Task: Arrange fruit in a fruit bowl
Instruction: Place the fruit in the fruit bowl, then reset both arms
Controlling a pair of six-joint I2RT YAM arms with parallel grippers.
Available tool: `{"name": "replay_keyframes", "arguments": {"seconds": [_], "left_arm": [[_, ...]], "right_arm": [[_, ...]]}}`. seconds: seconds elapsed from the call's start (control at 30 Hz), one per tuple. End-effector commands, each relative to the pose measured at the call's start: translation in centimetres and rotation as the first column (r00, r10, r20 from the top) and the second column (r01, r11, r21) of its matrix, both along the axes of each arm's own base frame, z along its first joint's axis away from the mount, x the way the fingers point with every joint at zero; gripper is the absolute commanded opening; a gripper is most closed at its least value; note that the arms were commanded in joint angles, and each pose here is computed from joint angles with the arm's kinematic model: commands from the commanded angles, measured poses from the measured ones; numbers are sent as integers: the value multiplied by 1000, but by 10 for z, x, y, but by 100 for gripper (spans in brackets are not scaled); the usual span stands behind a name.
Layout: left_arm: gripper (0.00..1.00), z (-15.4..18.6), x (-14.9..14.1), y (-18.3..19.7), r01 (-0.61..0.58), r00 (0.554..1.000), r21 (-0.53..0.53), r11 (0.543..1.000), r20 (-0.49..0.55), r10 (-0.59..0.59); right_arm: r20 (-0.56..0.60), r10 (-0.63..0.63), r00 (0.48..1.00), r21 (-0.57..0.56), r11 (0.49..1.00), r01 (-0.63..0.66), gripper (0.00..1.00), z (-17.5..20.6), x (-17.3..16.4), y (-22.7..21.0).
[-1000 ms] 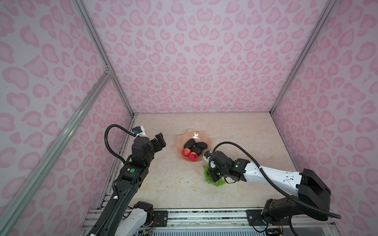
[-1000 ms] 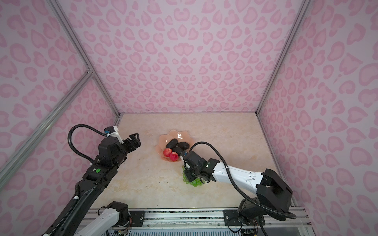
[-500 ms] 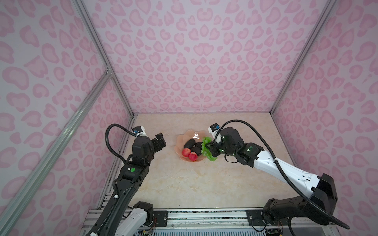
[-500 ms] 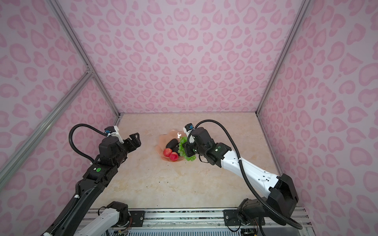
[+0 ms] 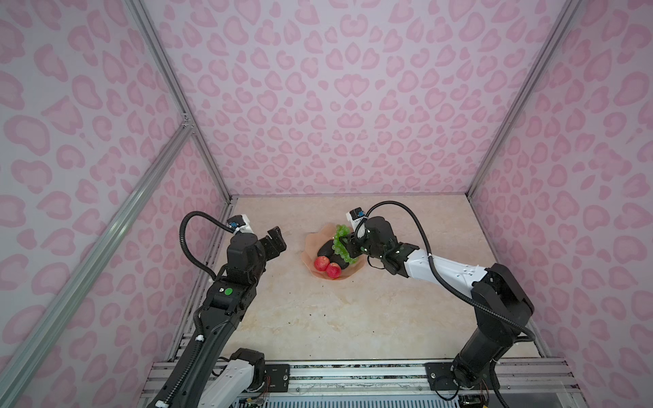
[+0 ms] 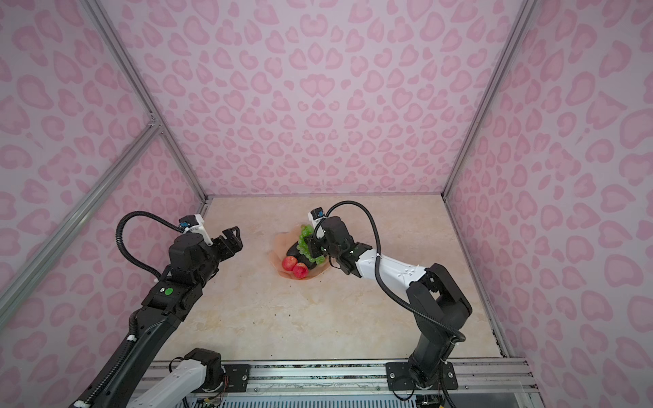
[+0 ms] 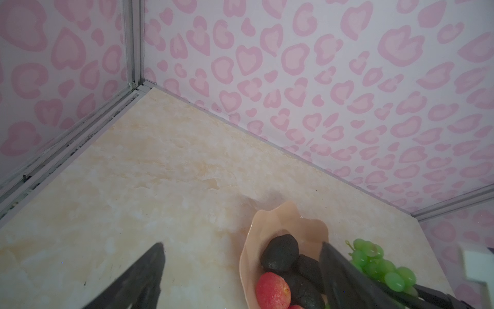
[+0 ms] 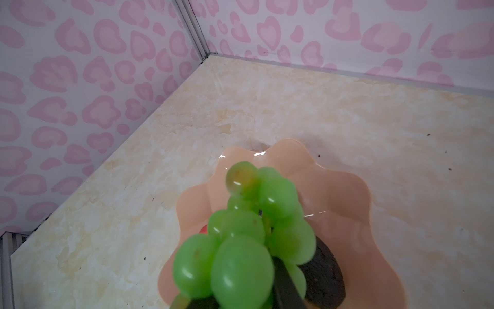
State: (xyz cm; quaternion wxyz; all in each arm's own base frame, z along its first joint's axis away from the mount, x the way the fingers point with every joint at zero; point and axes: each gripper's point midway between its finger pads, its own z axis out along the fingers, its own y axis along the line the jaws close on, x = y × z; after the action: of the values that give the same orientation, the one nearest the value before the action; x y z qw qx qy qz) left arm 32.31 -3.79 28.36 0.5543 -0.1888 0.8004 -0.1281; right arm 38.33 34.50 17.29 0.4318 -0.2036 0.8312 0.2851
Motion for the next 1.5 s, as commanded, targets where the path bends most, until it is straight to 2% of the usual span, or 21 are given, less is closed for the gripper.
{"name": "replay_keyframes", "arguments": {"seconds": [0.0, 0.03, 0.1, 0.2, 0.27, 0.37, 0.43, 0.53, 0.63, 0.7, 0.73, 0.8, 0.87, 0.9, 0.93, 1.0, 1.07, 1.2, 1.23, 1.33, 1.47], "left_arm": [[91, 13, 3, -1, 9, 999, 2, 1000, 36, -9], [91, 13, 3, -1, 10, 999, 2, 1000, 36, -10], [91, 13, 3, -2, 11, 999, 4, 1000, 35, -11], [91, 13, 4, -2, 11, 999, 1, 1000, 34, -12], [91, 12, 4, -2, 11, 999, 1, 1000, 32, -11], [91, 12, 5, -1, 6, 999, 4, 1000, 33, -6], [92, 11, 5, 0, 5, 999, 12, 1000, 35, -6], [92, 9, 7, 4, -9, 999, 50, 999, 37, 7], [96, 5, 10, 15, -58, 997, 115, 992, 53, 52], [100, 7, 12, 31, -148, 985, 169, 975, 112, 130], [98, 6, 12, 36, -178, 977, 187, 966, 149, 151], [98, 10, 10, 42, -226, 947, 205, 952, 273, 166], [98, 2, 9, 46, -252, 929, 244, 936, 333, 164], [98, -7, 10, 50, -265, 930, 272, 925, 327, 170], [97, -18, 13, 54, -268, 937, 298, 916, 300, 177], [98, -42, 21, 65, -265, 953, 348, 899, 236, 190], [98, -65, 25, 75, -260, 960, 382, 887, 197, 197], [98, -95, 31, 96, -283, 954, 317, 905, 186, 233], [98, -105, 35, 98, -269, 961, 332, 904, 162, 226], [98, -129, 43, 99, -242, 970, 359, 901, 119, 213], [98, -154, 50, 91, -196, 979, 363, 911, 128, 159]], "right_arm": [[95, 40, 995, 90, 995, -49, 27, 10, 8, 16], [98, 43, 994, 89, 995, -51, 31, 4, 8, 17], [105, 50, 993, 84, 995, -59, 48, -8, 11, 19], [116, 69, 991, 81, 994, -78, 66, -18, 12, 23], [121, 86, 989, 76, 993, -96, 75, -20, 12, 27], [132, 97, 987, 74, 992, -107, 82, -16, 14, 30], [153, 89, 984, 87, 991, -103, 98, -4, 15, 28], [200, 36, 979, 109, 992, -59, 98, 26, 19, 11], [231, -44, 972, 104, 994, 20, 99, 53, 22, -24], [214, -123, 969, 95, 990, 104, 99, 62, 24, -64], [209, -155, 965, 92, 986, 138, 99, 65, 23, -82], [214, -253, 943, 42, 967, 250, 99, 63, 18, -128], [233, -395, 889, -26, 911, 412, 99, 56, 12, -176], [251, -456, 854, -60, 873, 484, 99, 51, 8, -200], [258, -508, 822, -93, 834, 544, 99, 45, 5, -220], [268, -634, 726, -145, 718, 681, 99, 31, -5, -271], [297, -696, 653, -184, 630, 755, 99, 18, -15, -306], [423, -729, 539, -234, 487, 842, 99, -13, -33, -354], [428, -742, 515, -225, 465, 856, 99, -18, -36, -363], [430, -764, 480, -148, 465, 873, 99, -25, -36, -377], [430, -765, 479, -105, 485, 868, 99, -39, -29, -389]]}}
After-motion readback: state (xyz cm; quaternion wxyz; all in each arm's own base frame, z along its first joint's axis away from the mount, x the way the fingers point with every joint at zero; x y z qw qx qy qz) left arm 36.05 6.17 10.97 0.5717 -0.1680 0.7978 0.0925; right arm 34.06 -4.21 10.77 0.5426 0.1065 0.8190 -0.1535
